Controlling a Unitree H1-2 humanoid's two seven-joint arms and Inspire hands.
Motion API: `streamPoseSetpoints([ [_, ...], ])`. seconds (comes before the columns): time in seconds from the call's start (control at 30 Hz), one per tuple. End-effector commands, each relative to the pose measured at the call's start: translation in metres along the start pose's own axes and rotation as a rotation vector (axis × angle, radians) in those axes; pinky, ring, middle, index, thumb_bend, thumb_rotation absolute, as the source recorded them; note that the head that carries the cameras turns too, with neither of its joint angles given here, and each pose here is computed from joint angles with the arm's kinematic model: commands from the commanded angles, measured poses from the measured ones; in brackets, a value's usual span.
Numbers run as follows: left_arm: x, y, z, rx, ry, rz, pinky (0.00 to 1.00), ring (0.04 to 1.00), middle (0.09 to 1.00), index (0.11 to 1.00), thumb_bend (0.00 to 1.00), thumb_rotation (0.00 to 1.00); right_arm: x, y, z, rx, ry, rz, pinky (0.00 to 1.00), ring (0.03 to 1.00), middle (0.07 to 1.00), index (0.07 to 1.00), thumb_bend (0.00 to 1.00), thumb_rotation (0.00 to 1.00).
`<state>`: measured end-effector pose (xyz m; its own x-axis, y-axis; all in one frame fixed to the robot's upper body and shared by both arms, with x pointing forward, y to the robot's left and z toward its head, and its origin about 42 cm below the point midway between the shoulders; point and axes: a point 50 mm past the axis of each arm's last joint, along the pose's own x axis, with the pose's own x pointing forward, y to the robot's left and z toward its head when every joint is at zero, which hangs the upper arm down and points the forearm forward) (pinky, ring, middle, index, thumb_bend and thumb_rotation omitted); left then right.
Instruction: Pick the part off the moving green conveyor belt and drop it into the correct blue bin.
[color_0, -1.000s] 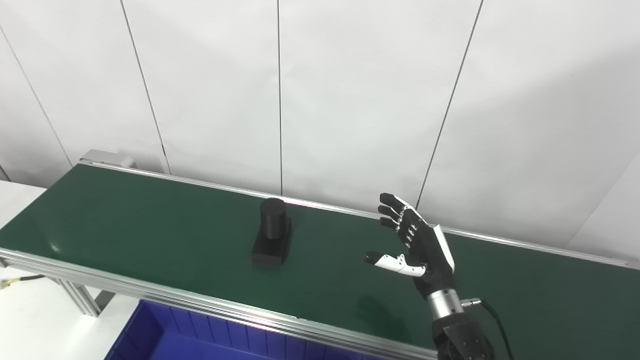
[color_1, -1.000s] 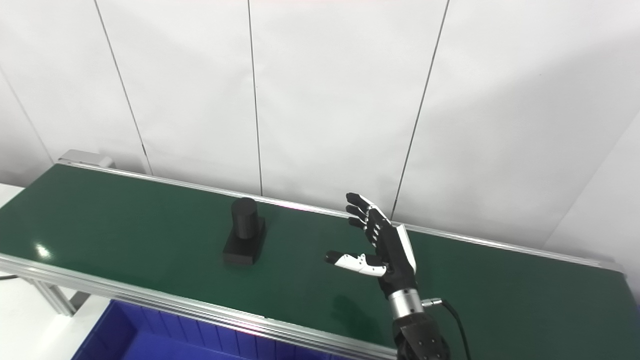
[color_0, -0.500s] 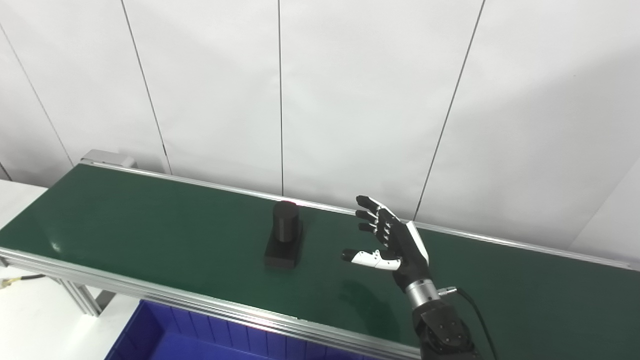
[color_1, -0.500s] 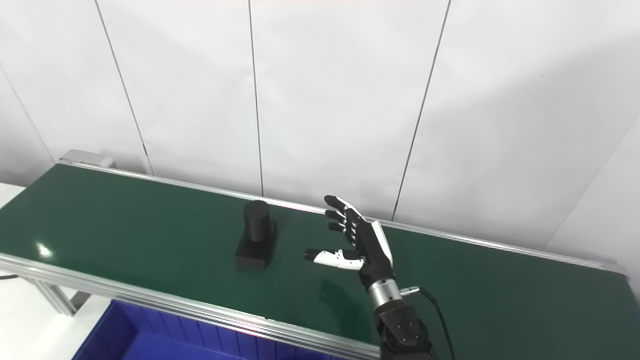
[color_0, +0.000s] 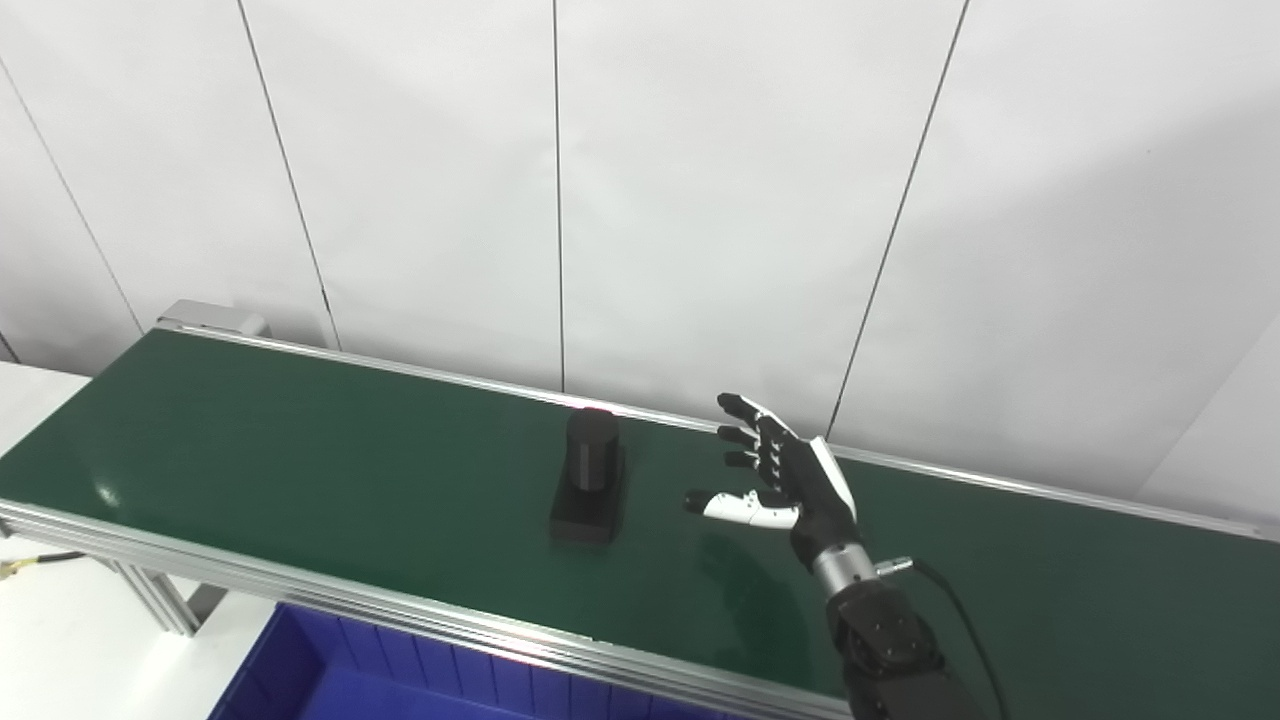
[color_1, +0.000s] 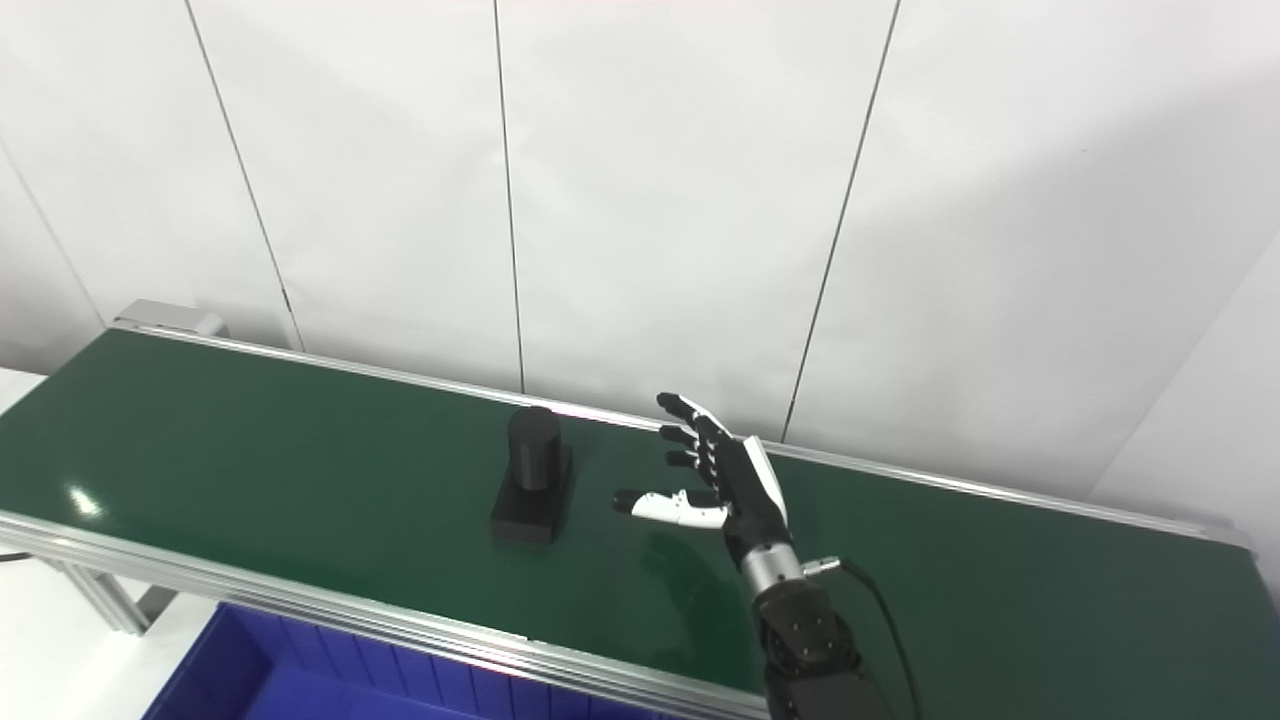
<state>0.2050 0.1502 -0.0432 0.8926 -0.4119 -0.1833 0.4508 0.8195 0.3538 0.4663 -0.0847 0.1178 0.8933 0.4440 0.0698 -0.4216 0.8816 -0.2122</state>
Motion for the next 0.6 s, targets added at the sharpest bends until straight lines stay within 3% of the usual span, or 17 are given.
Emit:
streamPoseSetpoints([
  [0.0, 0.007, -0.003, 0.013, 0.003, -0.064, -0.005, 0.51, 0.530, 0.542, 0.560, 0.91, 0.00, 0.019, -0.007, 0.029, -0.025, -0.102, -0.005, 0.78, 0.858, 0.925, 0.868, 0.99, 0.25],
  [0.3, 0.008, -0.006, 0.016, -0.011, -0.069, -0.001, 0.51, 0.527, 0.537, 0.554, 0.91, 0.00, 0.024, -0.023, 0.032, -0.085, -0.086, -0.014, 0.79, 0.855, 0.920, 0.875, 0.97, 0.25],
  [0.33, 0.008, -0.006, 0.016, -0.011, -0.069, -0.001, 0.51, 0.531, 0.540, 0.517, 0.68, 0.03, 0.025, -0.024, 0.033, -0.093, -0.086, -0.013, 0.79, 0.859, 0.920, 0.876, 0.97, 0.25],
  [0.37, 0.008, -0.006, 0.016, -0.011, -0.070, -0.001, 0.51, 0.531, 0.540, 0.505, 0.61, 0.04, 0.026, -0.026, 0.034, -0.106, -0.086, -0.013, 0.79, 0.860, 0.920, 0.877, 0.96, 0.24],
  [0.43, 0.008, -0.006, 0.017, -0.010, -0.072, -0.001, 0.51, 0.532, 0.541, 0.494, 0.54, 0.06, 0.028, -0.027, 0.035, -0.123, -0.085, -0.013, 0.78, 0.860, 0.919, 0.877, 0.96, 0.25],
  [0.57, 0.007, -0.006, 0.018, -0.012, -0.076, -0.001, 0.51, 0.532, 0.540, 0.492, 0.52, 0.06, 0.032, -0.030, 0.037, -0.143, -0.076, -0.024, 0.75, 0.846, 0.909, 0.863, 0.96, 0.24],
])
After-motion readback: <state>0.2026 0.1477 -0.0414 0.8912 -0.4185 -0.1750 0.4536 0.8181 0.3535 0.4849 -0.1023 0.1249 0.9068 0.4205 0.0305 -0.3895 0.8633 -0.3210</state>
